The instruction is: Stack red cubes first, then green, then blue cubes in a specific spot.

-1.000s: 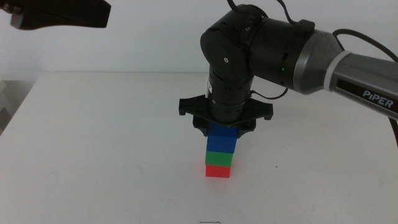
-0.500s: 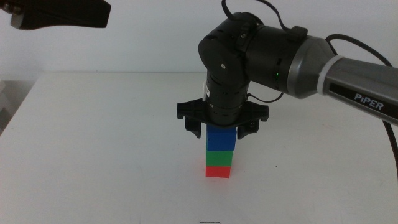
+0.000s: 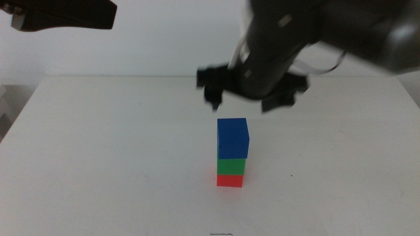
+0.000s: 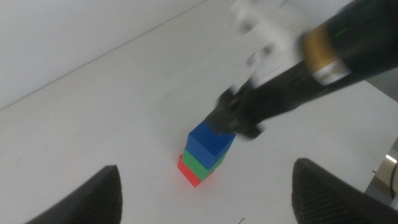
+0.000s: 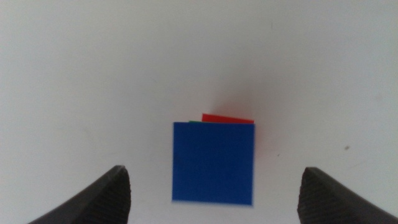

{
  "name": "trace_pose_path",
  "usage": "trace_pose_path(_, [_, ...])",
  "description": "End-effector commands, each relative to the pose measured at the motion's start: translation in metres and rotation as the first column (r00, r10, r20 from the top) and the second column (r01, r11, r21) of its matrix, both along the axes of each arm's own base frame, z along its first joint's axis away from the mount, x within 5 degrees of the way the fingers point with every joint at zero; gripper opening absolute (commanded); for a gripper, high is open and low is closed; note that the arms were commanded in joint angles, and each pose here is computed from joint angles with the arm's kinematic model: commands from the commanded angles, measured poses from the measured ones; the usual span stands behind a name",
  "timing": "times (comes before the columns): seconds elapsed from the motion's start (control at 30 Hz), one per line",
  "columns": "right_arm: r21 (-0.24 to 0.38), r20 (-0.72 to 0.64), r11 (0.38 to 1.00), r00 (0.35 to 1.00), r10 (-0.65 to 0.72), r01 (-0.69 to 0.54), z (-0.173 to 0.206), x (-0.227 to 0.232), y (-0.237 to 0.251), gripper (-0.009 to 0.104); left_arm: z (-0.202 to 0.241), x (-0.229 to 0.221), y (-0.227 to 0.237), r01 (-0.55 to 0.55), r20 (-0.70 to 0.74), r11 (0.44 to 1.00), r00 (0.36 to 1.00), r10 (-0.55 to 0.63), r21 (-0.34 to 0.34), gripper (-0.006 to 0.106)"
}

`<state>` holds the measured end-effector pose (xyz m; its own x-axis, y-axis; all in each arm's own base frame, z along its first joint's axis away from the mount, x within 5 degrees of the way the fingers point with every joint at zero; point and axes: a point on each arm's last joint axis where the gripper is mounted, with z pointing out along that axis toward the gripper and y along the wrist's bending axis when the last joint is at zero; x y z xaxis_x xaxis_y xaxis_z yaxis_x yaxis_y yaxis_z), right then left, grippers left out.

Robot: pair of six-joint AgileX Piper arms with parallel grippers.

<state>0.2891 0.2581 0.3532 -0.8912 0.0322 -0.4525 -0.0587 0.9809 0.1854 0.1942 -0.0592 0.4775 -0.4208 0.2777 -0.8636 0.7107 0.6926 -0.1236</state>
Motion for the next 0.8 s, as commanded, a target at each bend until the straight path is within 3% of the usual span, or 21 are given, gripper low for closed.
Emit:
trace_pose_path(0.0, [0.064,0.156,0.998,0.988,0.014,-0.024,0.056,-0.017,-0.028,0.082,0.011,-0.013,-0.004,0.045,0.02,0.998,0.999,-0.045,-0.043,0.093])
trace_pose_path(0.13, [0.079,0.231,0.995,0.972,0.038,-0.058,0.089,-0.027,-0.066,0.082,0.011,-0.013,-0.004,0.045,0.02,0.998,0.999,-0.045,-0.043,0.093])
trace_pose_path(0.27, [0.022,0.314,0.995,0.946,0.081,-0.092,0.108,-0.045,-0.113,0.082,0.011,-0.013,-0.004,0.045,0.02,0.998,0.999,-0.045,-0.043,0.093])
trace_pose_path(0.53, [0.008,0.412,0.988,0.9,-0.144,0.154,0.109,-0.095,-0.218,0.082,0.011,-0.013,-0.004,0.045,0.02,0.998,0.999,-0.045,-0.043,0.093])
trace_pose_path(0.77, [0.016,0.423,0.983,0.89,-0.174,0.184,0.111,-0.108,-0.235,0.082,0.011,-0.013,-0.004,0.045,0.02,0.998,0.999,-0.045,-0.043,0.093])
